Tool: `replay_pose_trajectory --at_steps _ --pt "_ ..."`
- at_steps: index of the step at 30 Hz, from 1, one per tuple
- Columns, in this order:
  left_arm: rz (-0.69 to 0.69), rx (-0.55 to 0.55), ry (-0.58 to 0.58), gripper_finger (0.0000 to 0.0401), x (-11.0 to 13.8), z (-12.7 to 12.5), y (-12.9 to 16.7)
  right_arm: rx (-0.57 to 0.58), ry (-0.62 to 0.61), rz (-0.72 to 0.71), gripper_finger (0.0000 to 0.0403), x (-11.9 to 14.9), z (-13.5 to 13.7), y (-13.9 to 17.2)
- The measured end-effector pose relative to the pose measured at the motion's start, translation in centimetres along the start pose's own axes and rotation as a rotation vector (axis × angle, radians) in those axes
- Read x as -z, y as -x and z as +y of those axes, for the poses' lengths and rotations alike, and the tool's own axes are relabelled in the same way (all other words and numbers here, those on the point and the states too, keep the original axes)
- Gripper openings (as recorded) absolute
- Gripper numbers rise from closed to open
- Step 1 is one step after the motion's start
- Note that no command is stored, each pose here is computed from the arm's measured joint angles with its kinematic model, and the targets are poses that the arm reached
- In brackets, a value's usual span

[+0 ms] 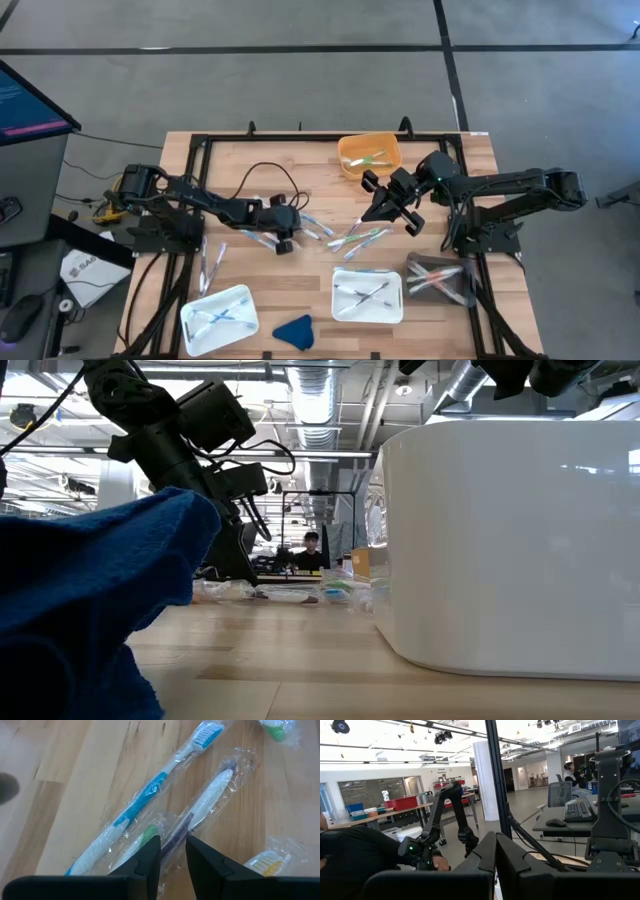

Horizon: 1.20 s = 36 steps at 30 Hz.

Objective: Pick & Place Toothbrushes
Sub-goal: Put the violet toothbrush into the right white bin

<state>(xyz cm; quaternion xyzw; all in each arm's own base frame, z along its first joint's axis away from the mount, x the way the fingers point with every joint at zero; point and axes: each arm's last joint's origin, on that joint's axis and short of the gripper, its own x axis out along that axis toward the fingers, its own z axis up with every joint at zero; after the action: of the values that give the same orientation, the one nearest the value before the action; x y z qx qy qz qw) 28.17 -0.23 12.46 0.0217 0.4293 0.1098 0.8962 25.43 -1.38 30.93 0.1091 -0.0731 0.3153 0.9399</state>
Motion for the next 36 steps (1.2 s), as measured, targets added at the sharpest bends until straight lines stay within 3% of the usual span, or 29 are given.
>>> replay_pose_trajectory --at_steps 9,24,30,36 --pt "0.006 -0.001 -0.021 0.0087 0.0 0.0 0.0 0.000 0.000 0.000 0.0000 0.0 0.0 0.0" --pt "0.051 -0.015 0.003 0.0124 0.7 0.2 -1.3 0.001 -0.003 0.003 0.0000 0.0 0.0 0.0" --pt "0.061 0.040 0.019 0.0096 0.7 0.0 -1.3 0.002 -0.005 0.005 0.0000 0.1 0.0 0.0" --pt "0.073 0.065 0.029 0.0041 0.9 0.0 -1.3 0.002 -0.005 0.005 0.0000 0.1 0.0 0.0"
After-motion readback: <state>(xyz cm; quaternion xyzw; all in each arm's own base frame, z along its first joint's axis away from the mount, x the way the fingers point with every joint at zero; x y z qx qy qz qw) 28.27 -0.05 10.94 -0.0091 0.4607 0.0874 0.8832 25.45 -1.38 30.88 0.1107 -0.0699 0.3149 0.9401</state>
